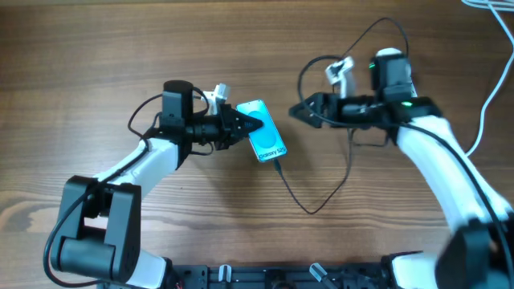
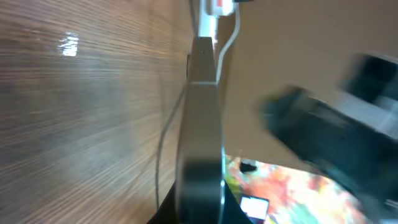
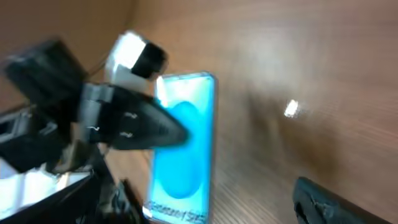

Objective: Plug charger to phone and switch on socket
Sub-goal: 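Open the right gripper and move it toward the power strip, then lower the phone onto the table with the left gripper and release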

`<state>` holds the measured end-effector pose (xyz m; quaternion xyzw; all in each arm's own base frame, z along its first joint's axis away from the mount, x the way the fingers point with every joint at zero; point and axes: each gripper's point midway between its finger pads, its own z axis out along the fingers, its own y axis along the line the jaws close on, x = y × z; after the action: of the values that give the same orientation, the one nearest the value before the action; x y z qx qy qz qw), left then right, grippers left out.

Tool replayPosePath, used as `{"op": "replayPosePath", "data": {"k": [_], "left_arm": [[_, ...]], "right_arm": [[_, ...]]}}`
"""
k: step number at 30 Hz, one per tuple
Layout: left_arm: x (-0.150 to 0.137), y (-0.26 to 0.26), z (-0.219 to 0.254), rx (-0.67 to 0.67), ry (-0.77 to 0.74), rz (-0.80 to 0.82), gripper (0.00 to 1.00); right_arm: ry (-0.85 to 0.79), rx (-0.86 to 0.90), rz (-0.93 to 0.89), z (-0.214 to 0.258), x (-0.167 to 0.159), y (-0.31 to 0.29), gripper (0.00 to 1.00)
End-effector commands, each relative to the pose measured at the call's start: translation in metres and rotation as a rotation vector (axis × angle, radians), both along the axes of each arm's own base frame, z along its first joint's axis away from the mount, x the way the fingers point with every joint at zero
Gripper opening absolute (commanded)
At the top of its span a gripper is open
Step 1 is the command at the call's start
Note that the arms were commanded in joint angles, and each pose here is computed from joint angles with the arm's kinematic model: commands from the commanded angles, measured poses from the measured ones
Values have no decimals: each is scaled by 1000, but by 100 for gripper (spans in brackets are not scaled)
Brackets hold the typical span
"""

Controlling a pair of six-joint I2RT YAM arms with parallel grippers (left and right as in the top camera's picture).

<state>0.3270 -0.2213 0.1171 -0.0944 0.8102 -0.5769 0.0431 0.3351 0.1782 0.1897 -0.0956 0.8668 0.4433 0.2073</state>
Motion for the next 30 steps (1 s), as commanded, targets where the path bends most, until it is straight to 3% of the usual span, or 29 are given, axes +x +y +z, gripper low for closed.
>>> {"op": "replayPosePath", "data": {"k": [1, 3, 4, 6, 10, 13, 19, 23, 27, 30], "left_arm": [[12, -24, 19, 39, -80, -18, 4], [15, -32, 25, 95, -111, -40, 4], [21, -27, 19, 261, -119, -26, 4], [24, -22, 16, 379, -148, -57, 4], [24, -13, -13, 461, -120, -149, 4], [22, -3, -49, 473, -35, -181, 4], [-5, 2, -58, 489, 202, -147, 4], [0, -12, -37, 428, 159, -185, 4], [42, -31, 20, 362, -39, -188, 4], [61, -38, 18, 369, -95, -209, 4]], "right_arm": [[-215, -150, -147, 66, -19, -38, 100], [-221, -246, -227, 73, -43, -58, 100], [-231, -298, -273, 81, -68, -72, 99], [-234, -326, -298, 85, -88, -80, 100], [-175, -398, -330, 75, -118, -94, 99], [-116, -447, -340, 63, -127, -102, 100], [-84, -457, -333, 54, -131, -102, 100], [-51, -466, -325, 33, -130, -102, 99], [-36, -462, -331, 19, -126, -102, 99], [-38, -462, -331, 20, -125, -102, 99]]}}
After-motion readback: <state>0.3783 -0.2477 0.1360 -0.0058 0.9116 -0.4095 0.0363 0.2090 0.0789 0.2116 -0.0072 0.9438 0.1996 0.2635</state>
